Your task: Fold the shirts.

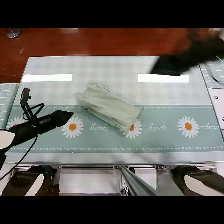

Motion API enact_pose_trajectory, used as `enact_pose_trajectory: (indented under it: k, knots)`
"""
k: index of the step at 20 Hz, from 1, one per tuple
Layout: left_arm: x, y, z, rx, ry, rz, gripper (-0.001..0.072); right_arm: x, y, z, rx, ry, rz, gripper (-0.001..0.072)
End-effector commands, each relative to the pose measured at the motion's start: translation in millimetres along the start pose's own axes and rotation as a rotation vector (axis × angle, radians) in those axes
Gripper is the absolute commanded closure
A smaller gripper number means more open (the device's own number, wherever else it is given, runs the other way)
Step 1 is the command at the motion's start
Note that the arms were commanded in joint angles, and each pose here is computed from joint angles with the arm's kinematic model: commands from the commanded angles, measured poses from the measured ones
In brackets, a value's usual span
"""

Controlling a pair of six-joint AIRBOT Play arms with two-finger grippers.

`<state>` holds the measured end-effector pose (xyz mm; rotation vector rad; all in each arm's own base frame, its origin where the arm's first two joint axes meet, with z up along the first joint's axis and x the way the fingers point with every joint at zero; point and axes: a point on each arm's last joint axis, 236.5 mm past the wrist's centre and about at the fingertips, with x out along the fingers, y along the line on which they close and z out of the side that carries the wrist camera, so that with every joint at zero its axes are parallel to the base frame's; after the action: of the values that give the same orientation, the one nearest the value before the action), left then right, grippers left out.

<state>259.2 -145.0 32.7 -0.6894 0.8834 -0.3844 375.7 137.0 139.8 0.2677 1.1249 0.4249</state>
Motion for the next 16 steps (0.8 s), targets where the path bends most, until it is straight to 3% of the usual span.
enact_pose_trajectory:
  k: [1, 4, 7, 16]
  knots:
    - [3.7, 4.7, -1.6, 0.004, 0.013, 0.011, 0.0687, 2.0, -85.5, -73.6, 0.433, -0.284, -0.127, 0.0087]
    - [6.7, 8.5, 1.8, 0.013, 0.003, 0.022, 0.0687, 92.1, -67.0, -156.3, 0.811, -0.236, 0.162, 0.0087]
    - [9.1, 10.6, -3.5, 0.006, 0.030, 0.025, 0.0687, 127.8, -53.9, -199.7, 0.790, -0.060, 0.171, 0.0087]
    - [9.4, 10.8, -10.5, 0.029, 0.059, 0.023, 0.0687, 191.7, -16.4, -191.6, 0.689, 0.240, 0.203, 0.0087]
